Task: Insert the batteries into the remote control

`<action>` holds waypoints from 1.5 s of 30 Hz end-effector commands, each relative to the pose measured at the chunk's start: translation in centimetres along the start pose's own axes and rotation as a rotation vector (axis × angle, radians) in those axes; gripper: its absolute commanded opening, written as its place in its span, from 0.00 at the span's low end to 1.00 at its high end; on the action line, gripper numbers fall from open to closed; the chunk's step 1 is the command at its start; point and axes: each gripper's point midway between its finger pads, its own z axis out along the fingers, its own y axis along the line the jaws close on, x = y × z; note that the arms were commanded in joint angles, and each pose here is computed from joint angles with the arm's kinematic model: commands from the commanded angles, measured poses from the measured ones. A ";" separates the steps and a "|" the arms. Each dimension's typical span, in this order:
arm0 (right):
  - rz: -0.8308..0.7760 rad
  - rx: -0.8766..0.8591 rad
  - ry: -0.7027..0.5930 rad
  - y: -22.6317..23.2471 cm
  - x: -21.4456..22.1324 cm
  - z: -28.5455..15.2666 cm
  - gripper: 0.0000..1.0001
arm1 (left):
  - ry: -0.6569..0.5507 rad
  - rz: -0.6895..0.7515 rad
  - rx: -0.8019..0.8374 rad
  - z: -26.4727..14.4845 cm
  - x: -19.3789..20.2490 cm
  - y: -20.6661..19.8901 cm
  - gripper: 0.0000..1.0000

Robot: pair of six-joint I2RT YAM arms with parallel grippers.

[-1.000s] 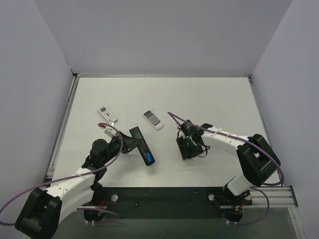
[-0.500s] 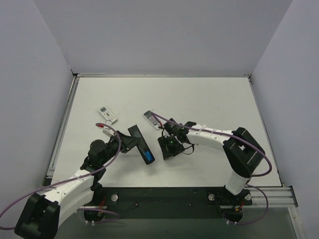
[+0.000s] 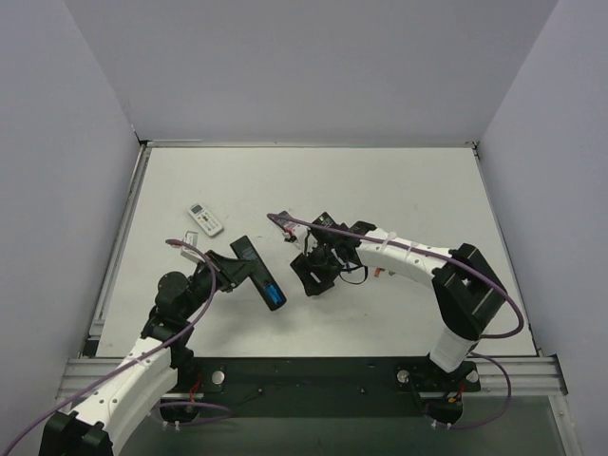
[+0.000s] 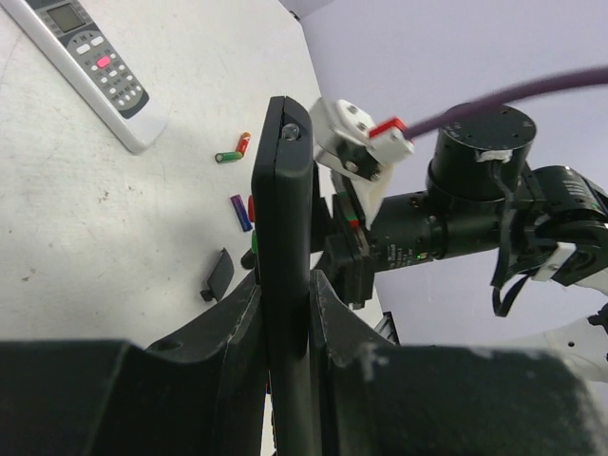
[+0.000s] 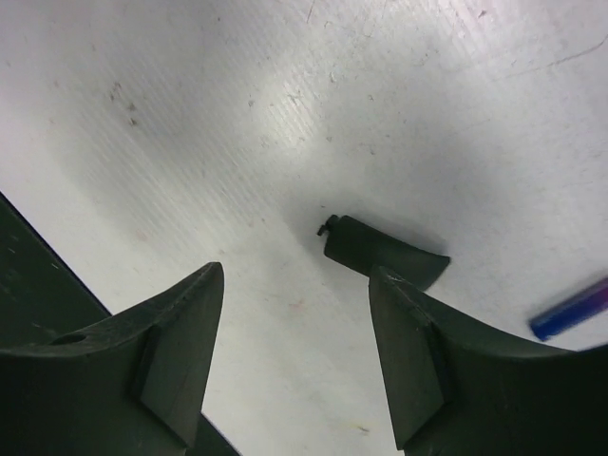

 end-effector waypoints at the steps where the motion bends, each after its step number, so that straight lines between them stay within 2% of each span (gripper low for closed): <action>1: -0.406 0.034 0.031 -1.5 -0.3 -2.9 0.58 | -0.016 0.042 0.033 -0.3 -1.2 -1.8 0.00; 5: -0.613 0.117 0.143 -3.6 0.2 -2.6 0.59 | -0.022 0.051 0.025 -0.5 -1.4 -2.0 0.00; 9: -0.796 0.097 0.212 -3.1 0.7 -1.9 0.59 | -0.024 0.057 0.018 -0.9 -1.4 -2.1 0.00; 15: -0.893 0.050 0.240 -2.7 0.4 -0.6 0.58 | -0.053 0.043 -0.018 -1.8 -1.7 -1.8 0.00; 25: -0.919 0.030 0.297 -2.9 0.7 1.4 0.55 | -0.154 0.008 -0.184 -4.0 -2.4 1.5 0.00; 35: -0.916 0.022 0.349 -3.3 1.5 3.1 0.50 | -0.132 -0.011 -0.185 -3.7 -1.9 1.8 0.00; 45: -0.834 0.070 0.358 -4.8 1.7 3.2 0.37 | -0.111 -0.024 -0.157 -3.3 -1.4 1.8 0.00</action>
